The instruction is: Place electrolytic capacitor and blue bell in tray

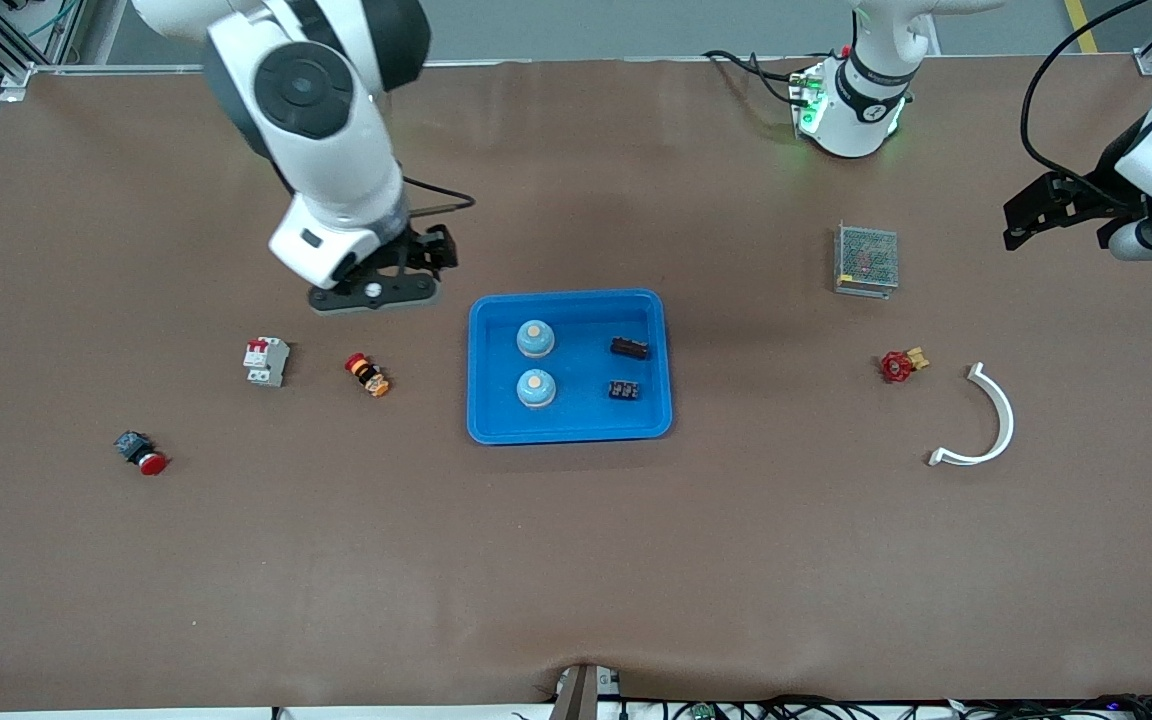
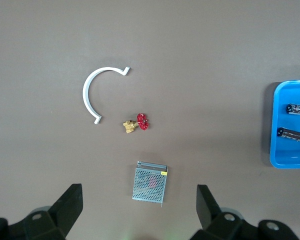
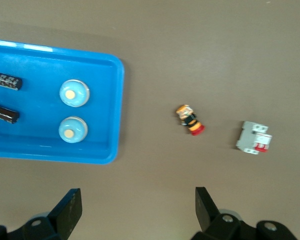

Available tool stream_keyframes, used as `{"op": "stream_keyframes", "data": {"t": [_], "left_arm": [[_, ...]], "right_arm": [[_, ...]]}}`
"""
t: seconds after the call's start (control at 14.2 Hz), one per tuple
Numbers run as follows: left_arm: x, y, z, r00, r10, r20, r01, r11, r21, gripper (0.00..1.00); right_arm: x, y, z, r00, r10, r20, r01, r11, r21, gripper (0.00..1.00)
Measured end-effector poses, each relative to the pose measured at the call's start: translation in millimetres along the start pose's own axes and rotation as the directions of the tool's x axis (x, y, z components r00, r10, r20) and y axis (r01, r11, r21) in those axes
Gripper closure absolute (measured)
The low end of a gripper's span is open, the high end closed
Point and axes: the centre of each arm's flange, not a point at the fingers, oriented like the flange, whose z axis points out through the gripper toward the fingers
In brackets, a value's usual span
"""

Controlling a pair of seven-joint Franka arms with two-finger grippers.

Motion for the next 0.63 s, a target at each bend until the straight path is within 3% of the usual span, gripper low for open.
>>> {"op": "stream_keyframes", "data": {"t": [0.63], "left_arm": [[4.0, -2.9, -7.3, 1.000, -0.005, -0.018, 0.005, 1.000, -0.003, 0.00]], "right_arm": [[1.0, 117.5, -38.1, 0.999, 0.047, -0.023, -0.046, 0.999, 0.023, 0.00]]}}
